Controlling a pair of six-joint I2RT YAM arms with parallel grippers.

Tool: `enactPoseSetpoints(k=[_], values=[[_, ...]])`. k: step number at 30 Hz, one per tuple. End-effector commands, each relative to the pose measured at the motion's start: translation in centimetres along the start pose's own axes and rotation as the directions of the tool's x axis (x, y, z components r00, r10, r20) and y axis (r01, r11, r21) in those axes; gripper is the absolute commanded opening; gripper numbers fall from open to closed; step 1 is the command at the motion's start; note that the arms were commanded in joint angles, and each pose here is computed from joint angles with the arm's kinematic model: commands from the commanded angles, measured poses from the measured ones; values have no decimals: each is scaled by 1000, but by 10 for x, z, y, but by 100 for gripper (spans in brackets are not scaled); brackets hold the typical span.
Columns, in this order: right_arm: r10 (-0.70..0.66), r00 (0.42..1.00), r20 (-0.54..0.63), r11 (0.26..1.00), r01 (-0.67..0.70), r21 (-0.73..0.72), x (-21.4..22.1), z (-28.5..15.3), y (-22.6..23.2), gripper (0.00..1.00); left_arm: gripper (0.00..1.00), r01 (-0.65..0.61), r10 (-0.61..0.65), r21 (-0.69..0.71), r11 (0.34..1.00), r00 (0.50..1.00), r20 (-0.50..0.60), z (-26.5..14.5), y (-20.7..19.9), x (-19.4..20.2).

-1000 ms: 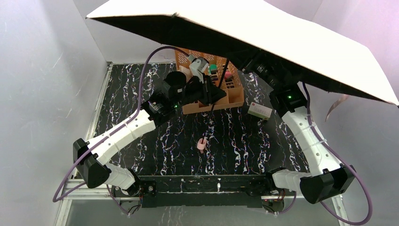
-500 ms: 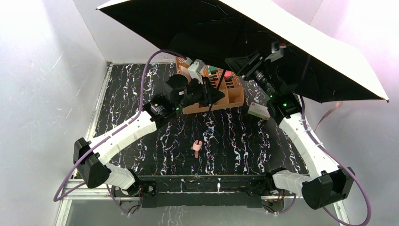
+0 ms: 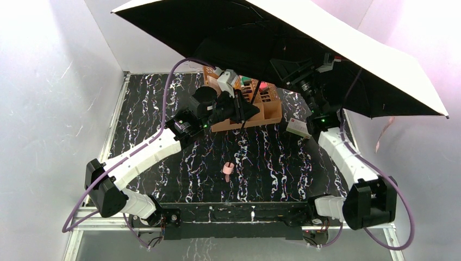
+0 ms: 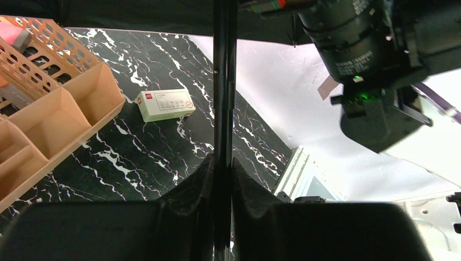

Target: Put away the umbrella

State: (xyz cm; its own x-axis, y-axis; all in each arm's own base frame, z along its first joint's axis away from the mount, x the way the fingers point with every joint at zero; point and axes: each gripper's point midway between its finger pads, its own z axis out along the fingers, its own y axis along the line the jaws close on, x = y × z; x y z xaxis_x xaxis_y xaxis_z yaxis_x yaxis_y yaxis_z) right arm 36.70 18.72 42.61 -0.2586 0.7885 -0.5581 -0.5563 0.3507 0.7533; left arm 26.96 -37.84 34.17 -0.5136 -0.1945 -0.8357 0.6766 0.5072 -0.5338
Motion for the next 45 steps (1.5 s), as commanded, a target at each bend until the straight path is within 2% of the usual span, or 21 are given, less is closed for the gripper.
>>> enactPoseSetpoints(k=[1,14,24,32,45], values=[[2,999,53,973,10,-232,-33,7,48,81,0,-14,14,8,1000,997,80,-9,-8,-24],[3,997,80,935,25,-355,-46,15,68,80,0,-27,27,-1,1000,997,71,-8,-7,-24],[-37,994,107,947,69,-315,-48,37,72,82,0,-31,31,0,1000,998,58,-8,-6,-21],[-23,993,114,968,51,-246,-42,52,58,82,0,-33,33,4,999,998,49,-7,-7,-20],[7,992,130,973,23,-230,-48,72,51,81,0,-33,33,15,999,999,39,-2,-8,-19]])
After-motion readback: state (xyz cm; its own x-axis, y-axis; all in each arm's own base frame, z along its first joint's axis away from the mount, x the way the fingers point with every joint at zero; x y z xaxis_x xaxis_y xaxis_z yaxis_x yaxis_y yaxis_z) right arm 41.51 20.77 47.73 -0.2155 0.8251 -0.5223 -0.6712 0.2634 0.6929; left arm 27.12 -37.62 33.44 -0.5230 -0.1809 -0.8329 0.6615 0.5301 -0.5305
